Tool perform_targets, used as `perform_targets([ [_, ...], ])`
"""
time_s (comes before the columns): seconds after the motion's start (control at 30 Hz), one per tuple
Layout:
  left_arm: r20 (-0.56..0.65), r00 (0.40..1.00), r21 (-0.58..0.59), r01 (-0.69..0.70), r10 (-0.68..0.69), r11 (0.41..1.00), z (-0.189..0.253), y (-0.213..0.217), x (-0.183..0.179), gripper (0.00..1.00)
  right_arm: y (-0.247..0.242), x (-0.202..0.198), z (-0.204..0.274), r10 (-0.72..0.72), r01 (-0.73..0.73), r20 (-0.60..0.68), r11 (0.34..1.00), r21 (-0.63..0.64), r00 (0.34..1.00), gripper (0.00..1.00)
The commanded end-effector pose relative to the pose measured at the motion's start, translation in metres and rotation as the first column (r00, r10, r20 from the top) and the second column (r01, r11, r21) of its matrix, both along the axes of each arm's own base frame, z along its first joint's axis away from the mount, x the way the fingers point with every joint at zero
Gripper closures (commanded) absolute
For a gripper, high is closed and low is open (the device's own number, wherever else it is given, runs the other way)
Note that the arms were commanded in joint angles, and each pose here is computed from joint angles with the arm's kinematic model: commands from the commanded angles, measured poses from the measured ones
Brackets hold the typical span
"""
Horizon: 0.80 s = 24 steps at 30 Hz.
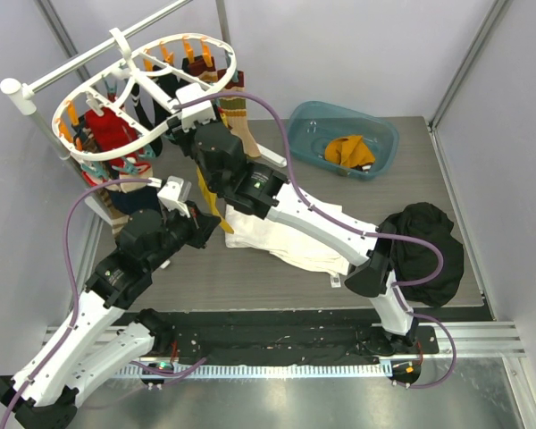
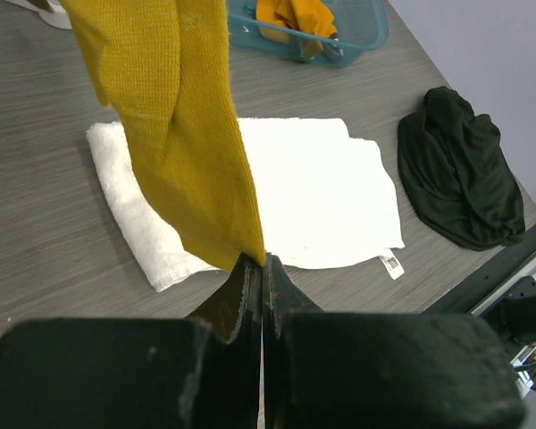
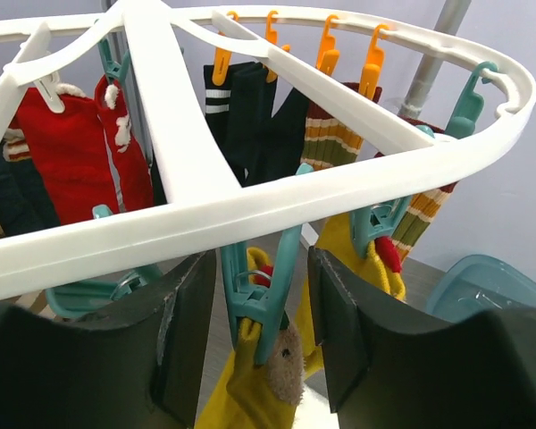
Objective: Remove the socks clipped to the hanger
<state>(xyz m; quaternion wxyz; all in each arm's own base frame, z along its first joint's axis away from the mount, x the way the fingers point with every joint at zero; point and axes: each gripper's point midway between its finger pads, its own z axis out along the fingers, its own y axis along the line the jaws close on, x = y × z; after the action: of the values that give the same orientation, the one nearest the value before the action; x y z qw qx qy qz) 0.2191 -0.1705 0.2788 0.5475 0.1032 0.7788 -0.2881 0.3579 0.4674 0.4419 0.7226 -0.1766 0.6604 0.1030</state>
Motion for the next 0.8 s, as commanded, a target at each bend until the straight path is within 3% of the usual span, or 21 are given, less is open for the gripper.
perform_targets([
  [0.0, 0.033, 0.999, -0.031, -0.006, 0.007, 0.999, 0.01, 0.0, 0.002, 1.0, -0.014, -0.002, 0.041, -0.039, 0.033, 0.061, 0.995, 0.099, 0.997, 0.45],
  [0.1, 0.034, 0.999, -0.03, -0.006, 0.007, 1.0, 0.01, 0.0, 0.002, 1.0, -0.015, -0.003, 0.045, -0.041, 0.033, 0.075, 0.994, 0.102, 0.996, 0.54],
  [0.13, 0.037, 0.999, -0.034, -0.008, 0.009, 0.999, 0.011, 0.0, 0.002, 1.0, -0.014, -0.003, 0.045, -0.035, 0.027, 0.079, 0.995, 0.098, 0.996, 0.73],
  [0.2, 0.034, 0.999, -0.032, -0.006, 0.007, 0.999, 0.011, 0.0, 0.002, 1.0, -0.013, -0.004, 0.047, -0.027, 0.018, 0.083, 0.994, 0.104, 0.996, 0.99],
  [0.63, 0.038, 0.999, -0.03, -0.01, 0.011, 1.0, 0.01, 0.001, 0.002, 1.0, -0.014, -0.007, 0.05, -0.009, 0.0, 0.069, 0.992, 0.128, 0.998, 0.99],
  [0.73, 0.037, 0.999, -0.029, -0.01, 0.011, 1.0, 0.01, 0.001, 0.002, 1.0, -0.013, -0.012, 0.049, 0.019, -0.027, 0.066, 0.992, 0.125, 0.998, 0.85],
  [0.77, 0.034, 0.999, -0.027, -0.01, 0.011, 1.0, 0.009, 0.001, 0.002, 1.0, -0.01, -0.013, 0.047, 0.043, -0.051, 0.065, 0.992, 0.114, 0.997, 0.74],
])
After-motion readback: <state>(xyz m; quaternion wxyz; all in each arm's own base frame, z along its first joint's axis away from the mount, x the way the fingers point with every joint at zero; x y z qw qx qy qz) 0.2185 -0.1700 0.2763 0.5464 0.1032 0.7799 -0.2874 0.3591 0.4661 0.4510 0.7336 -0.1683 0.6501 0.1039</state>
